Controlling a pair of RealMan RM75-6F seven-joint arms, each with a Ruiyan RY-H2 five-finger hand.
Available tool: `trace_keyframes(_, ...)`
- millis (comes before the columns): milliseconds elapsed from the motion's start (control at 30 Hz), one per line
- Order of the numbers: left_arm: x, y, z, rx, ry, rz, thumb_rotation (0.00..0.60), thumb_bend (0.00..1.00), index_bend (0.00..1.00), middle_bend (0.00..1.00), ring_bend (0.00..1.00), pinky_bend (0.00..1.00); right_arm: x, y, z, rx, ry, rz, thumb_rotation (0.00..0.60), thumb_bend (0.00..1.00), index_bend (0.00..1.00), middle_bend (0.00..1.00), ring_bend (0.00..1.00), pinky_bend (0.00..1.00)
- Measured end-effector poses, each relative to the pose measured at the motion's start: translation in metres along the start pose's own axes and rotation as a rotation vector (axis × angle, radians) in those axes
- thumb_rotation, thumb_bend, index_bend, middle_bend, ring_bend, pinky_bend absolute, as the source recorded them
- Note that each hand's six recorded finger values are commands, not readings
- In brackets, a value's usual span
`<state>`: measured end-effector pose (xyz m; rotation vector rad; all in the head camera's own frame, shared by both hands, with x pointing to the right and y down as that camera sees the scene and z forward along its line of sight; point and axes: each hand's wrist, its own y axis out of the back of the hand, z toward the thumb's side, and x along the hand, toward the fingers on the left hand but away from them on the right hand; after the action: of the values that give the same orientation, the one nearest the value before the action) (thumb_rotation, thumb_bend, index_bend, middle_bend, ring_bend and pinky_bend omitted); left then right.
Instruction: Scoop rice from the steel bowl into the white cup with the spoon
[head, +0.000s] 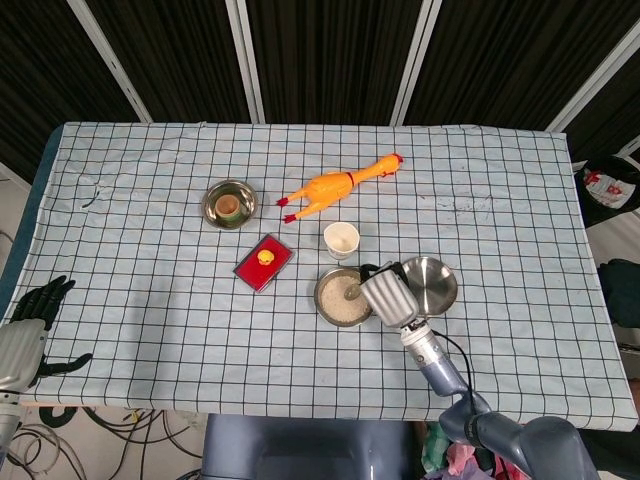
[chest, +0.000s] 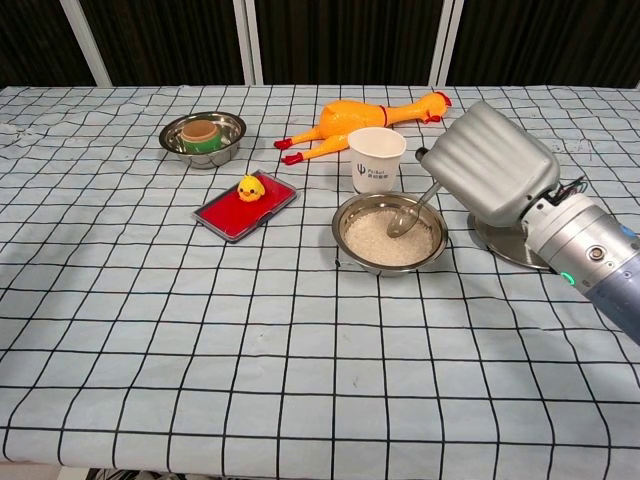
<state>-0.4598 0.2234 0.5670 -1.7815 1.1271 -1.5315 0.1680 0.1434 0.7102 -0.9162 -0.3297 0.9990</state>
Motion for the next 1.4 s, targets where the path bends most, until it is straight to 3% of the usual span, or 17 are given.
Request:
trace_keyframes(433, -0.001, -0.002, 0.002, -0.003, -0.005, -0.010, 0.600, 0.02, 0.00, 0.00, 0.00, 0.00, -0.013, 0.001, -0.010, 0.024, -0.020, -0.043, 0.600, 0.46, 0.74, 1.00, 1.00, 1.00)
trace_keyframes(1133, -0.003, -0.003, 0.003, -0.008, -0.013, -0.016, 0.600, 0.02, 0.00, 0.00, 0.00, 0.00, 0.011, -0.019, -0.014, 0.014, 0.008, -0.034, 0.600, 0.46, 0.74, 1.00, 1.00, 1.00)
trace_keyframes(1400, -0.002, -0.004, 0.004, -0.005, -0.012, -0.016, 0.600, 0.02, 0.00, 0.00, 0.00, 0.00, 0.022, -0.018, 0.004, -0.017, 0.061, -0.030, 0.600, 0.46, 0.75, 1.00, 1.00, 1.00)
